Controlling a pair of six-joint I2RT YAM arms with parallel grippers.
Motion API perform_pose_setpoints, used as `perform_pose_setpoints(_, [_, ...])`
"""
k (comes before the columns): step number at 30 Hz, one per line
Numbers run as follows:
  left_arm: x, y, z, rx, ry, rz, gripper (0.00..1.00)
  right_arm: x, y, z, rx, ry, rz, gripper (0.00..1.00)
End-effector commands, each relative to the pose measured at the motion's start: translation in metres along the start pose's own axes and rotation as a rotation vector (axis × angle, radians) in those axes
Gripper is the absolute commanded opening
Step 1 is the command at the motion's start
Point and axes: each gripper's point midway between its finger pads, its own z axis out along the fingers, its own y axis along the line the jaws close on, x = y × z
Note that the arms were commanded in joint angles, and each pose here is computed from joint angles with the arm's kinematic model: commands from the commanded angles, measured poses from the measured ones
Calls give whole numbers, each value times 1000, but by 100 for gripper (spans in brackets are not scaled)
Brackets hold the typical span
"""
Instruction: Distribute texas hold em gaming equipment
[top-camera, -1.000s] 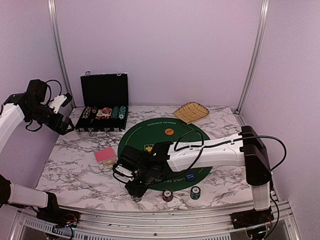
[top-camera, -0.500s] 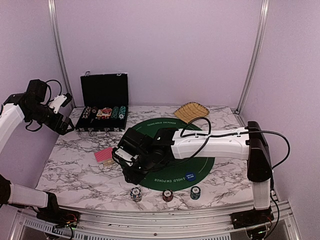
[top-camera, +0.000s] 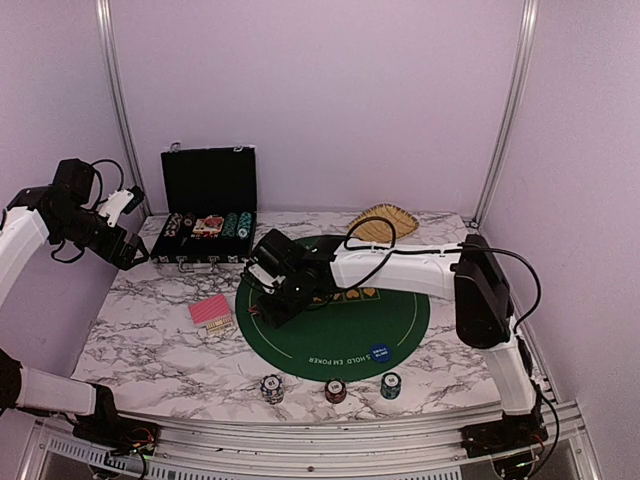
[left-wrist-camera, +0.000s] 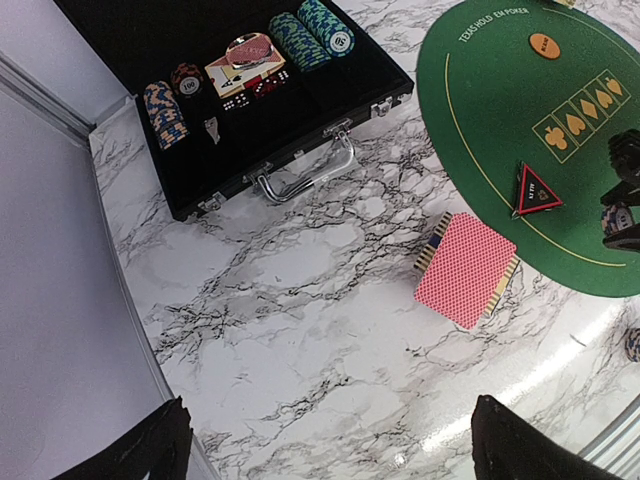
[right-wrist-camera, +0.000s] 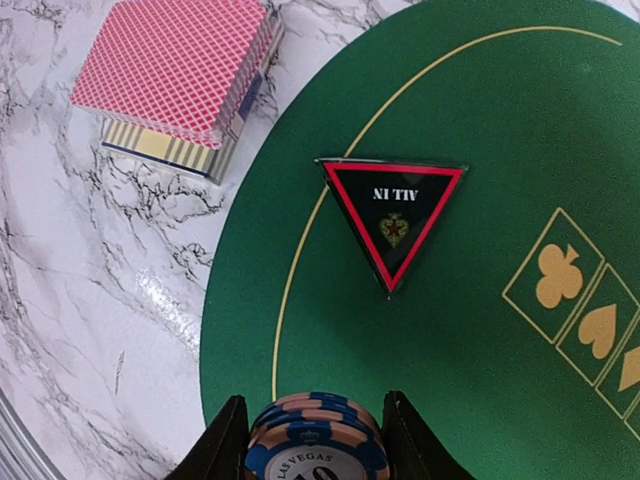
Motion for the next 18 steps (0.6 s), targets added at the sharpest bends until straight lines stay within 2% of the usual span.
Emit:
perform_pose_setpoints(1, [1,-5,-9,10,-2,16,99,-21,1,17,-1,-45,12,16])
perform_pose_setpoints(10, [3,-5,-8,6,6,25,99,-10,8,55,-50,-4,33,16])
perform_pose_setpoints(18, [3,-5,-8,8,4,25,99,-5,2,70,-44,-9,54,16])
